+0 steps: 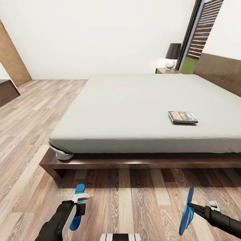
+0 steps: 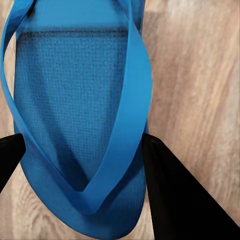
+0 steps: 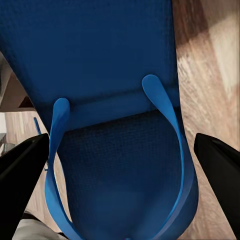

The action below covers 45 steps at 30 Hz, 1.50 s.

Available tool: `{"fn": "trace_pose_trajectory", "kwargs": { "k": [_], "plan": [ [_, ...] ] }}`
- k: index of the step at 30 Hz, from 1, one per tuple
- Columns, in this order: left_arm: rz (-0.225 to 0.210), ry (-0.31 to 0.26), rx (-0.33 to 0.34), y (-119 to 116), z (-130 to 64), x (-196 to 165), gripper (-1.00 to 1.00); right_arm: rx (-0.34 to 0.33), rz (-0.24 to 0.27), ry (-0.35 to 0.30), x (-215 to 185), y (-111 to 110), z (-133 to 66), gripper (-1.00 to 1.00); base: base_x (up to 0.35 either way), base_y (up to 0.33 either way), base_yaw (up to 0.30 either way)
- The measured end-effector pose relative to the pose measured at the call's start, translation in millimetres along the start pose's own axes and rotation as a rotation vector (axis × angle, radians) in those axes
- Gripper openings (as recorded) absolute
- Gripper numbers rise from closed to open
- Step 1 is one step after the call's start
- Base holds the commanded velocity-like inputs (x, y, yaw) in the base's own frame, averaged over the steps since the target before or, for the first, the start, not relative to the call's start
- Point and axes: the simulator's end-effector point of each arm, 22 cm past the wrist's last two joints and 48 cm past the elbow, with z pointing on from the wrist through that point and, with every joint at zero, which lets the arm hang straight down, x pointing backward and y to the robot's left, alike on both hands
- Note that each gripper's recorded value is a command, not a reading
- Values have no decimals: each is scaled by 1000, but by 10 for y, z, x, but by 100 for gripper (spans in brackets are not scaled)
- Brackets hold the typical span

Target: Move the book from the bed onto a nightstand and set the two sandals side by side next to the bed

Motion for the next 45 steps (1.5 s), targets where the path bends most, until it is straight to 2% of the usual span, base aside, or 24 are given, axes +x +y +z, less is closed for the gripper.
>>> {"fn": "trace_pose_trajectory", "kwargs": {
  "k": [30,45],
  "plan": [
    [6,116,-12,27,410,467,-100,64,77,71,305,-438,151,-100,0,0,0],
    [5,108,-12,36,411,447,-100,62,77,70,304,-432,154,-100,66,63,0]
  ]
}}
